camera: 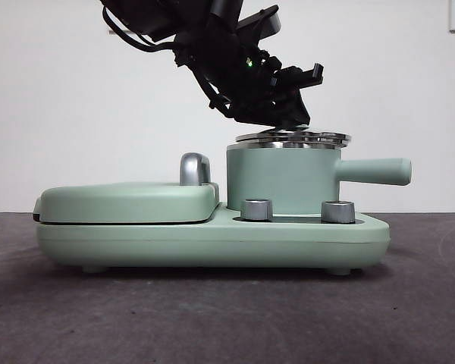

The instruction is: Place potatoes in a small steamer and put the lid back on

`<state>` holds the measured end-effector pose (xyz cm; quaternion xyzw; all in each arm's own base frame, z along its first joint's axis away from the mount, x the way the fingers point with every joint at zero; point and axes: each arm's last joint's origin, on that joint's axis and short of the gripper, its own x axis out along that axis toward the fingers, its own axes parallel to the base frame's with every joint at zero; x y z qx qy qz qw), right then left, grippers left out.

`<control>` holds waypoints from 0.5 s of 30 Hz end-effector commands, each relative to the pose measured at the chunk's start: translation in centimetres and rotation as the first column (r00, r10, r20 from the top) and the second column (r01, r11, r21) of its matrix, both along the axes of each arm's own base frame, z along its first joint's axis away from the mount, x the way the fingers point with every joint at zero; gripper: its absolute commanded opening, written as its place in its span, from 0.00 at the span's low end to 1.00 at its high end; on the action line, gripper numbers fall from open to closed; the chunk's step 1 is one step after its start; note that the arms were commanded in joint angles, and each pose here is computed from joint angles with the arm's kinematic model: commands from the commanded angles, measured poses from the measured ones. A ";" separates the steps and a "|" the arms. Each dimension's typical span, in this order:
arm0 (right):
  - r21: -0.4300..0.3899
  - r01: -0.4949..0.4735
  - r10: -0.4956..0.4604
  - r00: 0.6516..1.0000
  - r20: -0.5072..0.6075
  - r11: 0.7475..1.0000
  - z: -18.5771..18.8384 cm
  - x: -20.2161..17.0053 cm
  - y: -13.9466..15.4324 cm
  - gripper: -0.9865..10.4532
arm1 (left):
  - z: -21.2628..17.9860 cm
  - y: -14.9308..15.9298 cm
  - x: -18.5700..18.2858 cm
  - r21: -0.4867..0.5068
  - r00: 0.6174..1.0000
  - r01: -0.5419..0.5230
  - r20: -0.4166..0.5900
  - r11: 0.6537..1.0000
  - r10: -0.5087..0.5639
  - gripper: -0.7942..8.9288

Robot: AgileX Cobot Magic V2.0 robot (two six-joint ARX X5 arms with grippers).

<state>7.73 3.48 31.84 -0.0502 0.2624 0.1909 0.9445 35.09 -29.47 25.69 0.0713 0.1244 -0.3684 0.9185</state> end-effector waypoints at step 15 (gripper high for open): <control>-0.003 -0.009 0.009 1.000 0.009 1.000 0.2 0.1 0.1 0.27 | -0.5 0.7 0.5 0.098 0.999 -0.033 -0.009 0.995 0.034 0.09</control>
